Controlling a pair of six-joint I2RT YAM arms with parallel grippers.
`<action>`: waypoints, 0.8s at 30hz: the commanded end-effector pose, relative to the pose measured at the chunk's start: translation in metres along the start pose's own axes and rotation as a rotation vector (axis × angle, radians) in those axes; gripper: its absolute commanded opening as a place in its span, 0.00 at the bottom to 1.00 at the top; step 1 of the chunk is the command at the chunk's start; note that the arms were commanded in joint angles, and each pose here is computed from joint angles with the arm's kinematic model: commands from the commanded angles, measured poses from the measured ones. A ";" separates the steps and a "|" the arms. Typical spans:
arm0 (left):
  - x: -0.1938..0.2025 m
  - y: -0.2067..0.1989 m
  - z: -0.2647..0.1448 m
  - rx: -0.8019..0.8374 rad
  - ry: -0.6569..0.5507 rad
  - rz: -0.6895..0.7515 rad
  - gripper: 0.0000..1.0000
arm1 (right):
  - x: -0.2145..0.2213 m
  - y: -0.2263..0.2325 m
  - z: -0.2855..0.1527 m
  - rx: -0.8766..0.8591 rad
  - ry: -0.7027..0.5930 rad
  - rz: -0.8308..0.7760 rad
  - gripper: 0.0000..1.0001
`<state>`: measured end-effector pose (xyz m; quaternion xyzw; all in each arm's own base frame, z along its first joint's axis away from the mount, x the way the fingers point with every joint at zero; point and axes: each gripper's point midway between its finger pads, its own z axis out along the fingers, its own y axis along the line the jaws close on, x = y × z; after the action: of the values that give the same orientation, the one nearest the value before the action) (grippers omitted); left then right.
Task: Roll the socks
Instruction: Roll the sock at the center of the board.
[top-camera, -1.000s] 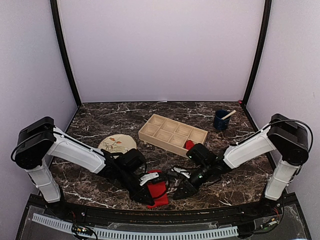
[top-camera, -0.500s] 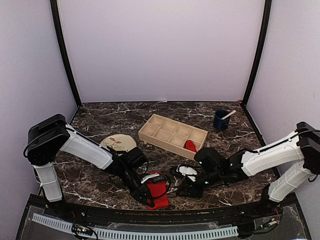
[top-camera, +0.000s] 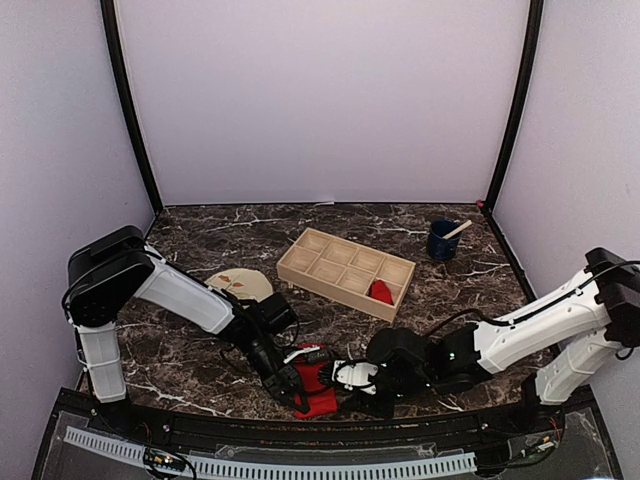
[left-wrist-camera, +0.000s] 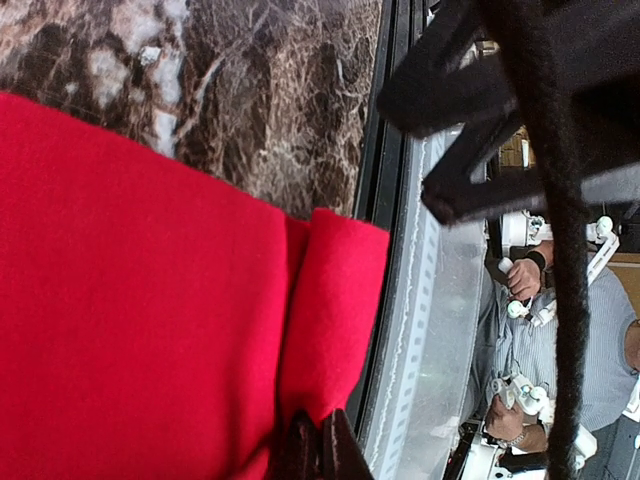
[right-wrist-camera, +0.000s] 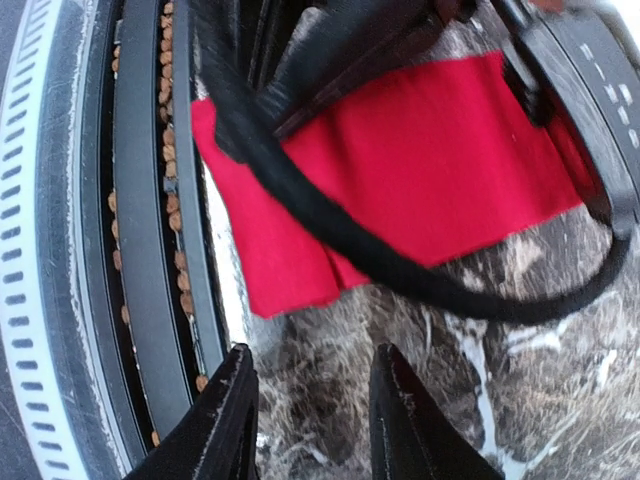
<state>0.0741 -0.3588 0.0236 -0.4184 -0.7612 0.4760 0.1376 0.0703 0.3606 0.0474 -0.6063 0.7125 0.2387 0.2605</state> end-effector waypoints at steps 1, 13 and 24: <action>0.005 0.002 -0.001 0.002 0.025 -0.018 0.00 | -0.011 0.005 0.009 0.034 0.014 -0.101 0.37; 0.009 0.002 -0.003 0.020 0.035 -0.026 0.00 | -0.013 0.014 0.026 0.032 0.070 -0.206 0.40; 0.010 0.003 -0.001 0.030 0.046 -0.034 0.00 | -0.017 0.012 0.030 0.050 0.074 -0.247 0.39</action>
<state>0.0711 -0.3537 0.0233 -0.4162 -0.7533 0.4839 0.1586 0.0626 0.3847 0.0304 -0.6836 0.6594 0.1695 0.2629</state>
